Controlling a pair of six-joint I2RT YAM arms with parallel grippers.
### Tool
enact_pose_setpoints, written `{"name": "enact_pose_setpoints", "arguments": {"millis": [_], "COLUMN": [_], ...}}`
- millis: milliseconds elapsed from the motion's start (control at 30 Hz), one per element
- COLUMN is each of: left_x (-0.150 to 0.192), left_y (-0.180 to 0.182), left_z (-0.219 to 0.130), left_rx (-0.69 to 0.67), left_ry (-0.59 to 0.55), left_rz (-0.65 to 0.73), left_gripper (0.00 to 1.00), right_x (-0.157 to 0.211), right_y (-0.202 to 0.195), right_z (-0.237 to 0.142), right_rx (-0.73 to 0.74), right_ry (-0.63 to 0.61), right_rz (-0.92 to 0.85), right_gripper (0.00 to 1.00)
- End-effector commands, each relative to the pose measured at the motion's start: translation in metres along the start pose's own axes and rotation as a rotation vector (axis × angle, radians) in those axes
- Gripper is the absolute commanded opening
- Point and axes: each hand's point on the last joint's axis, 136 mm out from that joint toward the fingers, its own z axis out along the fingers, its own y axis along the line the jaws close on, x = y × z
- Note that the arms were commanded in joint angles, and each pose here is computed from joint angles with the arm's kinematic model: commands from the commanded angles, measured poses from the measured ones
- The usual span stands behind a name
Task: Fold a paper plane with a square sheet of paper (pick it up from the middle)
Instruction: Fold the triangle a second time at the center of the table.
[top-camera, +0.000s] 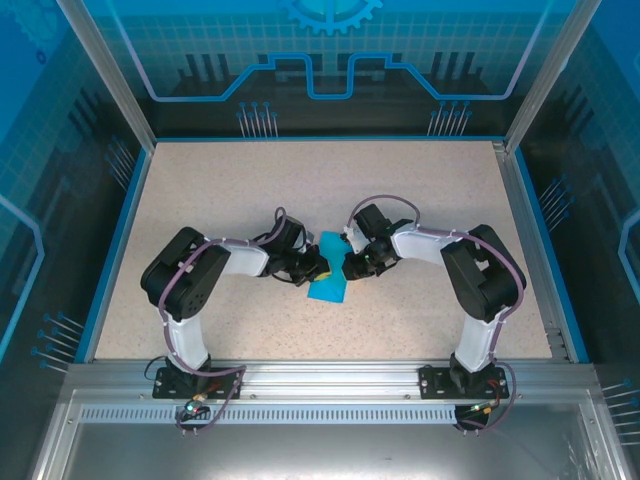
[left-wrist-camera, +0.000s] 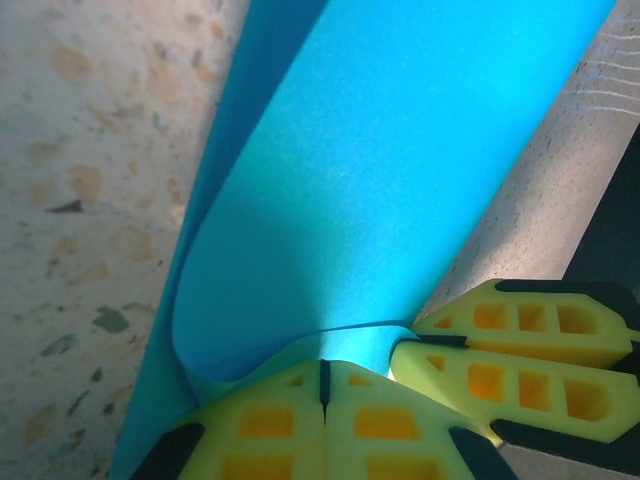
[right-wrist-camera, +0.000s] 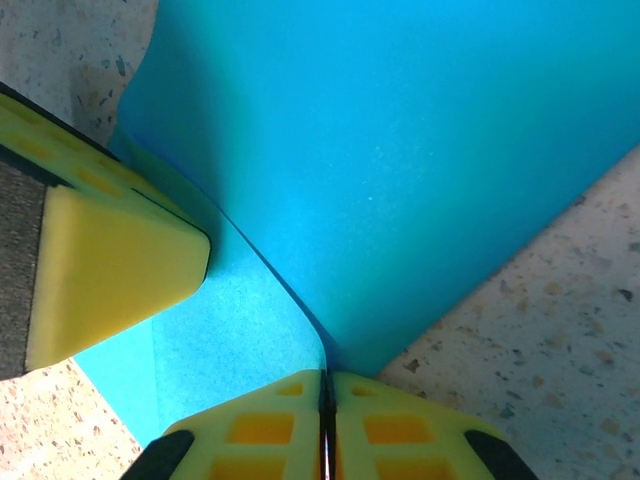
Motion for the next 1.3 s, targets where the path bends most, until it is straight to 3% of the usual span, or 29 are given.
{"name": "enact_pose_setpoints", "arguments": {"millis": [0, 167, 233, 433, 600, 767, 1267], "left_x": [0.006, 0.006, 0.006, 0.005, 0.005, 0.004, 0.005], "left_y": [0.032, 0.034, 0.036, 0.034, 0.03, 0.029, 0.029], "left_z": [0.006, 0.006, 0.005, 0.005, 0.003, 0.004, 0.005], "left_rx": [-0.083, -0.09, -0.1, -0.097, -0.093, -0.09, -0.087], "left_ry": [0.005, 0.004, 0.003, 0.002, 0.001, 0.001, 0.012], "left_rz": [-0.019, -0.017, -0.014, -0.006, -0.001, -0.001, 0.0], "left_gripper": [0.0, 0.0, 0.0, 0.0, 0.0, 0.0, 0.0], "right_x": [0.0, -0.01, -0.012, -0.006, 0.011, 0.025, 0.021], "right_y": [-0.001, 0.008, 0.009, 0.022, 0.072, 0.093, 0.08], "right_z": [0.005, -0.015, -0.028, -0.054, -0.048, -0.029, 0.007], "right_rx": [0.003, 0.0, 0.018, -0.009, -0.189, -0.206, -0.149], "right_ry": [0.021, -0.026, -0.056, -0.109, -0.071, -0.03, 0.019], "right_rz": [0.023, 0.029, 0.041, 0.093, 0.075, 0.095, 0.171], "right_gripper": [0.13, 0.2, 0.29, 0.35, 0.2, 0.11, 0.1]}}
